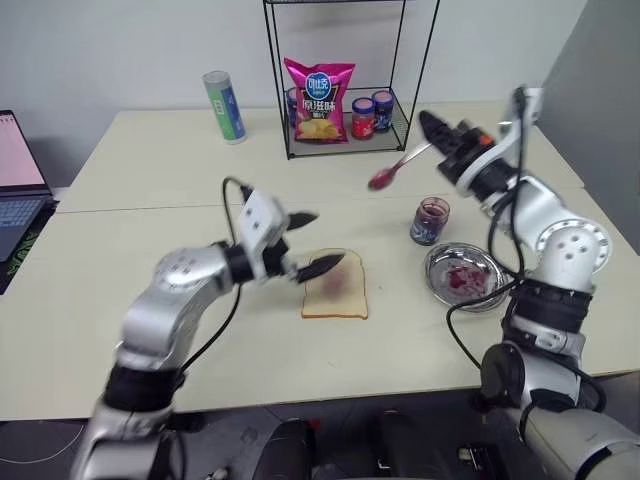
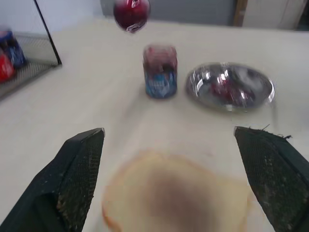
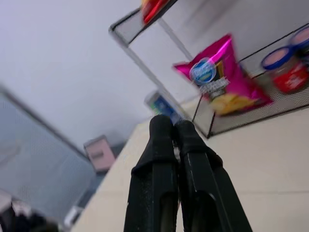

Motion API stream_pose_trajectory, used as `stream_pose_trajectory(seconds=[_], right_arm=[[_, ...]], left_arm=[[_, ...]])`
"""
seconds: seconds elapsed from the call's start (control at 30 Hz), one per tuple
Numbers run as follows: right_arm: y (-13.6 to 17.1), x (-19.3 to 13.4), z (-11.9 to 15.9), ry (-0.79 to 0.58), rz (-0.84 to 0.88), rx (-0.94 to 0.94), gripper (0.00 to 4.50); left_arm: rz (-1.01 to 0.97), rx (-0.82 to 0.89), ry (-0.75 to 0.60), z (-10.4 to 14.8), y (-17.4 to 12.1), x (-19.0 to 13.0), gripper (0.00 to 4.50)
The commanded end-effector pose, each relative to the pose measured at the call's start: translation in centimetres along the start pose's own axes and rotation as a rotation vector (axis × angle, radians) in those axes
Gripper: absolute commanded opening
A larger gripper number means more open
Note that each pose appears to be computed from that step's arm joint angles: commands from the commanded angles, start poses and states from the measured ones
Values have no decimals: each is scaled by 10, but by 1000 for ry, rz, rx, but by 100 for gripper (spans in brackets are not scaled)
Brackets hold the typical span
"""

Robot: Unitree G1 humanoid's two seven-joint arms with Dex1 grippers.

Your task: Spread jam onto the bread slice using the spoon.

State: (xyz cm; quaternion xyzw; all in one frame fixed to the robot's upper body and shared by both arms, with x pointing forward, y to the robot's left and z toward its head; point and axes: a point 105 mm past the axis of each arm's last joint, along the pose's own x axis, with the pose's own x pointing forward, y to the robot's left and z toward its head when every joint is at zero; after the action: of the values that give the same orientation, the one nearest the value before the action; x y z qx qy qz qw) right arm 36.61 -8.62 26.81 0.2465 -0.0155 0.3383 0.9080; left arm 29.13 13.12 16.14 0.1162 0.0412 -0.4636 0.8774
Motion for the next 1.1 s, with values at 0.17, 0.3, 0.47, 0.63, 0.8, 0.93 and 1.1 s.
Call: stream_pose_trajectory(seconds=[0.17, 0.3, 0.47, 0.63, 0.8, 0.93, 1.1], right_arm=[[62, -5, -38, 62, 299, -503, 3], [77, -14, -66, 76, 444, -652, 3], [78, -15, -75, 57, 492, -743, 3], [82, -17, -82, 51, 542, -808, 3], [82, -18, -84, 44, 566, -882, 3], [81, -18, -86, 44, 562, -869, 3], [74, -18, -88, 44, 534, -851, 3]], left_arm=[[37, -31, 55, -1, -21, -42, 450], [68, -47, 55, -3, -24, -44, 450], [61, -56, 44, -1, -29, -41, 450], [45, -68, 46, -2, -33, -42, 450], [31, -71, 45, -2, -33, -38, 450], [29, -66, 42, -1, -31, -38, 450], [21, -66, 38, 0, -32, -35, 450]])
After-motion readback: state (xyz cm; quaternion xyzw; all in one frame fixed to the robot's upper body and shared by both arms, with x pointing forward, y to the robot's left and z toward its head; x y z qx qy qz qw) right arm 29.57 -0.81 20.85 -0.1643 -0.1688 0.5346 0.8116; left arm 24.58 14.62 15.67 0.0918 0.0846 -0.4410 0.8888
